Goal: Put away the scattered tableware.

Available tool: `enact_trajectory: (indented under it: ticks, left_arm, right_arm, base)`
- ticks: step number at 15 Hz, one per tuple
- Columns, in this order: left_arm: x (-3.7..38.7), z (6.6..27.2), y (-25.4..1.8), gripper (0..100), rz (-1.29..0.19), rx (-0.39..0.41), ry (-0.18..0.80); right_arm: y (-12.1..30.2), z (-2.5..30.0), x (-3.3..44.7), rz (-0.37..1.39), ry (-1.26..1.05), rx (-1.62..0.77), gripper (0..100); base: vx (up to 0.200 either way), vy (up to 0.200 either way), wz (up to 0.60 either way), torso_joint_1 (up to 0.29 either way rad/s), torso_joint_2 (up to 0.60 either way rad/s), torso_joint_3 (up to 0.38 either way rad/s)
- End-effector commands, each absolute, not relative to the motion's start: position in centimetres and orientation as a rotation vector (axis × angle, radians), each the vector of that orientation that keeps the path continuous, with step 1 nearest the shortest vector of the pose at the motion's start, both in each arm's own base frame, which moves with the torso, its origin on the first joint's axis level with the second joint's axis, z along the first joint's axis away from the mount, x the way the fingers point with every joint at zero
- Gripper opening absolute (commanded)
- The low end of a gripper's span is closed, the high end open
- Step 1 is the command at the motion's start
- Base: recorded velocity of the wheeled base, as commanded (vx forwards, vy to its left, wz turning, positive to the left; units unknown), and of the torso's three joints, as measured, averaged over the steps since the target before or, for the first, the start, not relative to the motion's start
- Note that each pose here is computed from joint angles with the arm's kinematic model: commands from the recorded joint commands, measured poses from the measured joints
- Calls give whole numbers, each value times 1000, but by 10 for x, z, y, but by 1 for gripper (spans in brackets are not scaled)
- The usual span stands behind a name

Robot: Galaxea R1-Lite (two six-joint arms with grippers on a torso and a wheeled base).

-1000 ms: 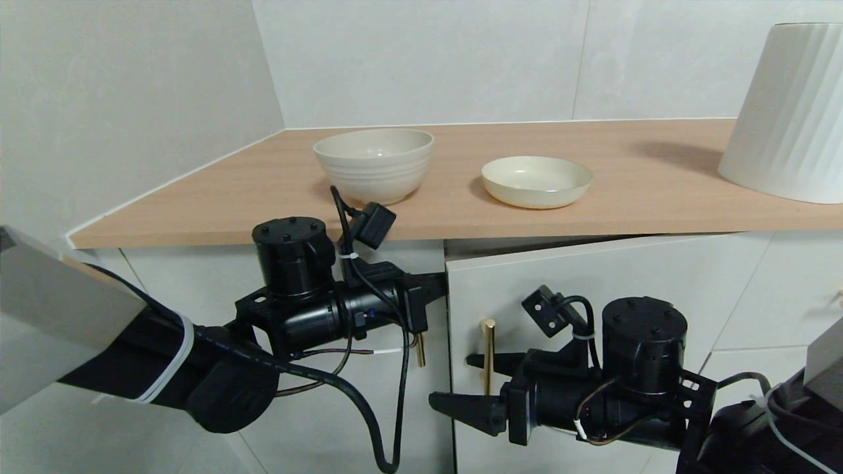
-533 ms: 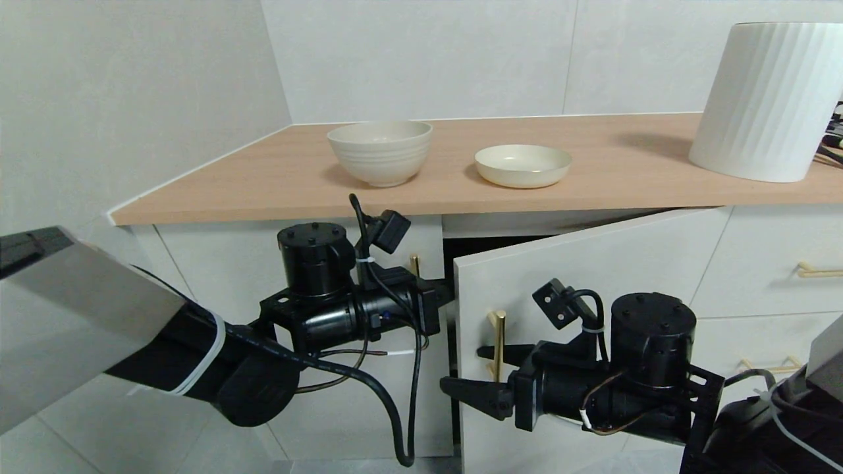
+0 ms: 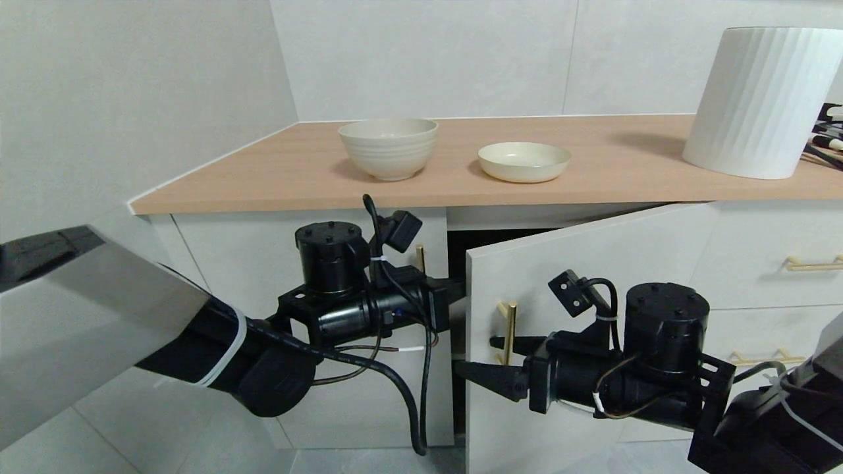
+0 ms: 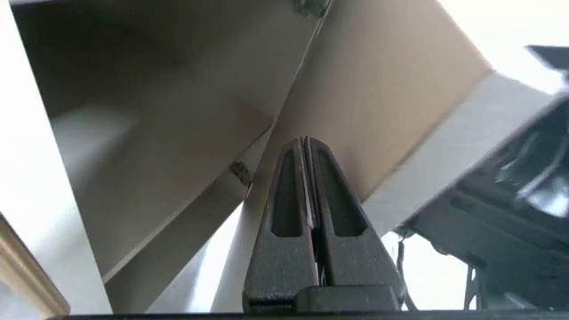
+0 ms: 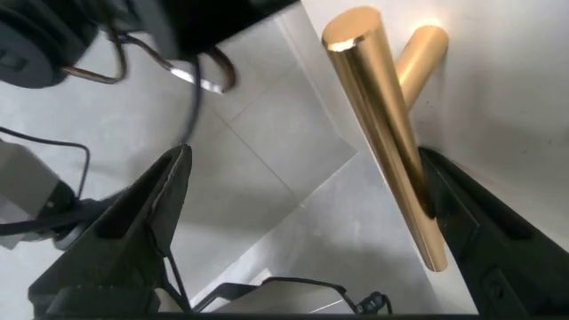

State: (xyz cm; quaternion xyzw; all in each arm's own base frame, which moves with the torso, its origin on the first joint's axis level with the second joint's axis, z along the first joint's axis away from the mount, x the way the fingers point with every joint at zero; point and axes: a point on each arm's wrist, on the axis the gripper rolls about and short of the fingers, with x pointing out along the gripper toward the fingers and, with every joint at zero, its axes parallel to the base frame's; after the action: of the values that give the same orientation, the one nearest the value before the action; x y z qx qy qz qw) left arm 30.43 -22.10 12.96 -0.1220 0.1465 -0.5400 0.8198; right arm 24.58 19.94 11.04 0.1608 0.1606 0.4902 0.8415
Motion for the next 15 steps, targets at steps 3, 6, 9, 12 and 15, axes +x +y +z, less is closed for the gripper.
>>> enact_trajectory:
  ticks: [3,6,9,12,15]
  left_arm:
    - [298,125,-261,0,-1223,-246,340]
    - [304,125,-267,0,-1226,-247,331]
    - [299,129,-271,0,-1240,-245,329]
    - [296,132,-272,0,-1247,-245,325]
    - [296,132,-272,0,-1241,-245,324]
  right_arm:
    - [175,123,255,951,269,348,100]
    - [159,130,261,907,234,355,100]
    - [144,131,256,869,236,357,100]
    - [129,127,228,860,282,353,100]
    - [120,121,210,853,325,351,100]
  base:
    - [0,0,0,0,0,0]
    - [0,0,0,0,0,0]
    - [0,0,0,0,0,0]
    - [-67,0,0,-1,2,2]
    - [-200,0,0,9,1,5]
